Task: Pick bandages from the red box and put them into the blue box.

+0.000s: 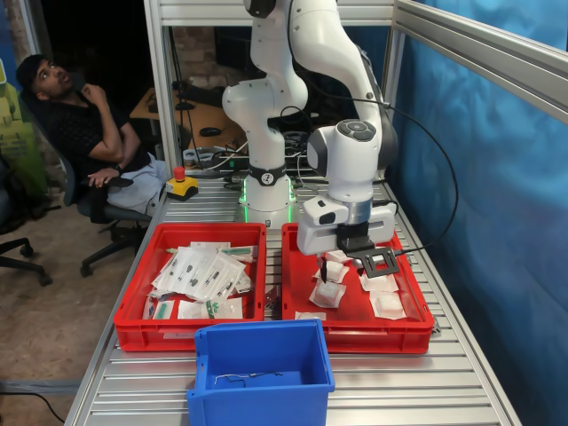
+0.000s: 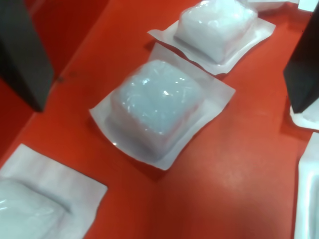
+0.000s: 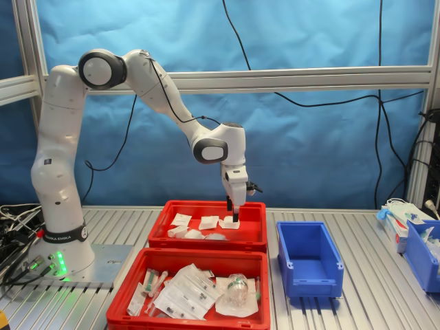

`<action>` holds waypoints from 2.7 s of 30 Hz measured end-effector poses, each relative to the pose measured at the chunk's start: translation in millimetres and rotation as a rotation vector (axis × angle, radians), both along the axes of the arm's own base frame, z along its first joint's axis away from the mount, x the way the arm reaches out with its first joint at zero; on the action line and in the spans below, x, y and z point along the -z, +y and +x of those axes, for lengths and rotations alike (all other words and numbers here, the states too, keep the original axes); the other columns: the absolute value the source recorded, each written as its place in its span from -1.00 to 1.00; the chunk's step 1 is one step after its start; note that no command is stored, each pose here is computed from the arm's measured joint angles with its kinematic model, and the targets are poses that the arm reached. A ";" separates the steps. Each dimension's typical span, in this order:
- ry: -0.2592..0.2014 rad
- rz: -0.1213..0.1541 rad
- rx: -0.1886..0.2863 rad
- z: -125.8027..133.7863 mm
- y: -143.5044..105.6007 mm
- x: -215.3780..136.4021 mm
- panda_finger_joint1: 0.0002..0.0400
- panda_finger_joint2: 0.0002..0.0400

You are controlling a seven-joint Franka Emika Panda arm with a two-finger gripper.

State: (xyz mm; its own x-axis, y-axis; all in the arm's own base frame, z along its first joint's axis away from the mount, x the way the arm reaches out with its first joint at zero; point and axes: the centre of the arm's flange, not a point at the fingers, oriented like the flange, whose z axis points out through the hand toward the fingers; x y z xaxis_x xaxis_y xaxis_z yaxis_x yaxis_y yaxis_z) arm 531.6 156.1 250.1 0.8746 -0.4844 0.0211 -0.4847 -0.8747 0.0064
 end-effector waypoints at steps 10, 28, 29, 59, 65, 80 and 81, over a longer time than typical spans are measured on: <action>0.003 -0.001 -0.034 -6.8 17.8 1.3 1.00 1.00; 0.036 -0.012 -0.068 -25.1 31.0 14.5 1.00 1.00; 0.038 -0.013 -0.069 -26.1 31.1 15.3 1.00 1.00; 0.047 -0.005 -0.116 -51.6 49.1 32.9 1.00 1.00; 0.041 -0.003 -0.121 -59.4 48.1 40.0 1.00 1.00; 0.063 -0.009 -0.139 -79.5 49.6 54.9 1.00 1.00; 0.063 -0.009 -0.141 -80.4 50.4 55.2 1.00 1.00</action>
